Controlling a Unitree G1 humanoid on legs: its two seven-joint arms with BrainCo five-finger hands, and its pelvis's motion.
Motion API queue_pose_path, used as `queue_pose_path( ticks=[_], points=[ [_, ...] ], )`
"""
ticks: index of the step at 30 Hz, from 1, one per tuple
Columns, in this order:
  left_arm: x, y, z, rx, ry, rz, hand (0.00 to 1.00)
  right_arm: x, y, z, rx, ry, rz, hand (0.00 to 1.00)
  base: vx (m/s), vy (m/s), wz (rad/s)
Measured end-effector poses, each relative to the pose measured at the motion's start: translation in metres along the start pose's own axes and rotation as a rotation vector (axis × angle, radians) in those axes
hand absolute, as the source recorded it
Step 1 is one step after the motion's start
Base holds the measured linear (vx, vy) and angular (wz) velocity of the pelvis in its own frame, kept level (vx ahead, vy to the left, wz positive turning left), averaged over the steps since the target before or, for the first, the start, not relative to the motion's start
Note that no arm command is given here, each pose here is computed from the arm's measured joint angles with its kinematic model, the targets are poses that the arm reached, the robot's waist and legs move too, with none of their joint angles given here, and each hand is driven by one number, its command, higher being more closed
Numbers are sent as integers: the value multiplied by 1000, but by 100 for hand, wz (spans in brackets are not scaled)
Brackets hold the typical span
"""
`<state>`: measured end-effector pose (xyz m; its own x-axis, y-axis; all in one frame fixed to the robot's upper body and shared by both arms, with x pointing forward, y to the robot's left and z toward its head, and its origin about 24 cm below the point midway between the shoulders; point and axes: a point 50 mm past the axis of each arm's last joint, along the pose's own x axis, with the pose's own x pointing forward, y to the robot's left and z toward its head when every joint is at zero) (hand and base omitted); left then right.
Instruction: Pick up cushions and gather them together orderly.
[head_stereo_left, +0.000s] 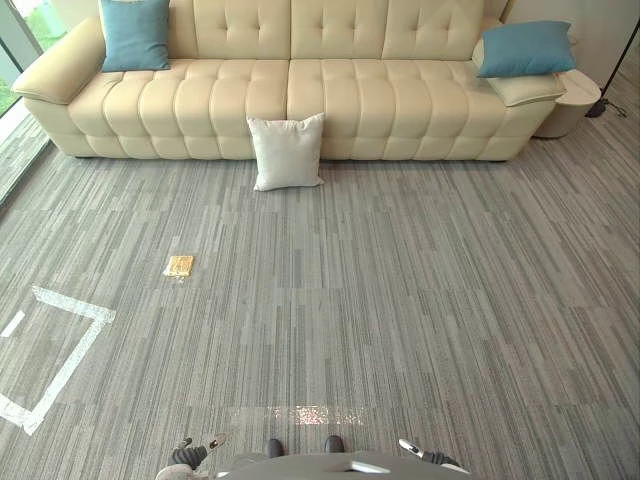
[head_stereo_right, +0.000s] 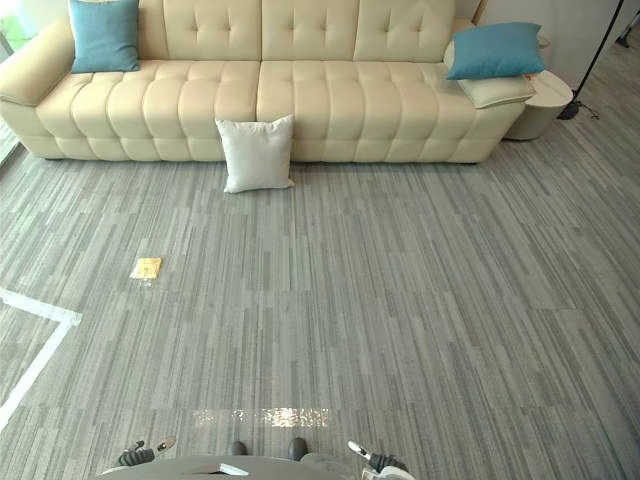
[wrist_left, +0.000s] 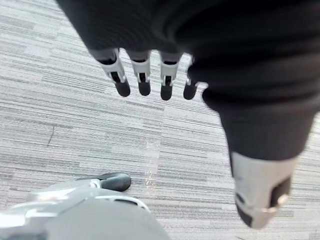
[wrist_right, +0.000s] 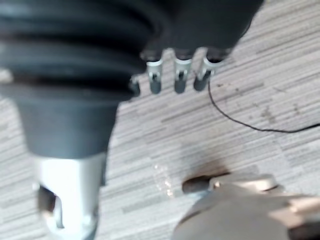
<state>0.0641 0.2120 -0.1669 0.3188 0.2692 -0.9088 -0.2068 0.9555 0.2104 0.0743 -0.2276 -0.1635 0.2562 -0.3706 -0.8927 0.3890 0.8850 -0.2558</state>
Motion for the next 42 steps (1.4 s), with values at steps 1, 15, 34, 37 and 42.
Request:
queue_pose_path(
  ticks=[1,15,34,37,42],
  points=[
    [0,0,1,3,-3,-1,0,0,0,1,-1,-2,1,0,-63,-14,-1],
    [3,-1,26,32,-80,-9,0,0,4,17,0,-58,8,0,87,59,-7],
    [-1,-50,74,-98,-205,-117,0,-4,10,45,22,-180,6,0,491,-103,35],
    [-2,-46,81,-161,-234,-103,0,-5,9,51,34,-209,4,0,393,-146,-17],
    [-3,-38,89,-224,-272,-80,0,-5,7,47,58,-202,-1,0,331,3,-28]
  ],
)
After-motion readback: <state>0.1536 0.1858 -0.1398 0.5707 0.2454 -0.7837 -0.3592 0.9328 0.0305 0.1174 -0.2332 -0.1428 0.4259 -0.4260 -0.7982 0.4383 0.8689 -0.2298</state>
